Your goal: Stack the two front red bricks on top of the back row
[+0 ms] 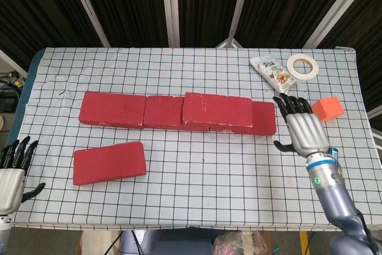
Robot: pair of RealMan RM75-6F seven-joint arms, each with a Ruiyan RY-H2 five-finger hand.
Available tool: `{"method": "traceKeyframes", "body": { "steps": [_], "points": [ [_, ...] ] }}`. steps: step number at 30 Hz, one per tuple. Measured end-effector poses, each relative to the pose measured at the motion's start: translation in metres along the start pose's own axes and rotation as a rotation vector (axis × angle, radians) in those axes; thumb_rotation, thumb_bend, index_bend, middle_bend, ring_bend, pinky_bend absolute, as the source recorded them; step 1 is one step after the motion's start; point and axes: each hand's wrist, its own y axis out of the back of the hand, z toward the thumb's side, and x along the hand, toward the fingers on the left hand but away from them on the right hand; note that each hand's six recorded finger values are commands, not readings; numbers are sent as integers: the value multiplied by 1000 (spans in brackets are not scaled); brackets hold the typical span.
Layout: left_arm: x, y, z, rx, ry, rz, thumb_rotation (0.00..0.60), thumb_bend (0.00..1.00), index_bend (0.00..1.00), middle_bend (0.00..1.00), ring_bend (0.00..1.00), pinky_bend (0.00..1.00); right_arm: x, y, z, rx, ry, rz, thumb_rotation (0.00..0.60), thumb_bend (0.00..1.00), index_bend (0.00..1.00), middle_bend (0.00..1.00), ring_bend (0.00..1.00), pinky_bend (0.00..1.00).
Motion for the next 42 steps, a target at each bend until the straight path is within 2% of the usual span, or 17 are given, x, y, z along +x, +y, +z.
{"method": "traceKeyframes", "body": {
  "steps": [6,13,18,22,24,28,34,42],
  "points": [
    [1,-4,7,25,-31,-30,600,0,0,0,0,146,41,-12,-40,-38,-21,-40,600,236,49,0,0,0],
    [4,0,26,57,-90,-66,600,0,0,0,0,144,92,-55,-77,-115,-51,-14,600,235,48,0,0,0],
    [6,7,38,29,-107,-113,600,0,0,0,0,138,110,-79,-88,-127,-75,-22,600,236,49,0,0,0],
    [8,12,43,-12,-93,-188,600,0,0,0,0,138,121,-93,-91,-150,-83,-49,600,236,49,0,0,0],
    [10,13,43,-15,-79,-226,600,0,0,0,0,137,124,-97,-92,-159,-81,-50,600,236,49,0,0,0],
    [17,12,46,31,-78,-253,600,0,0,0,0,115,126,-104,-97,-170,-89,-36,600,236,49,0,0,0],
    [32,6,56,84,-79,-299,600,0,0,0,0,76,127,-102,-98,-175,-86,-48,600,236,49,0,0,0],
    [49,-9,72,104,-75,-417,600,0,0,0,0,41,128,-99,-102,-181,-96,-62,600,236,49,0,0,0]
  ]
}}
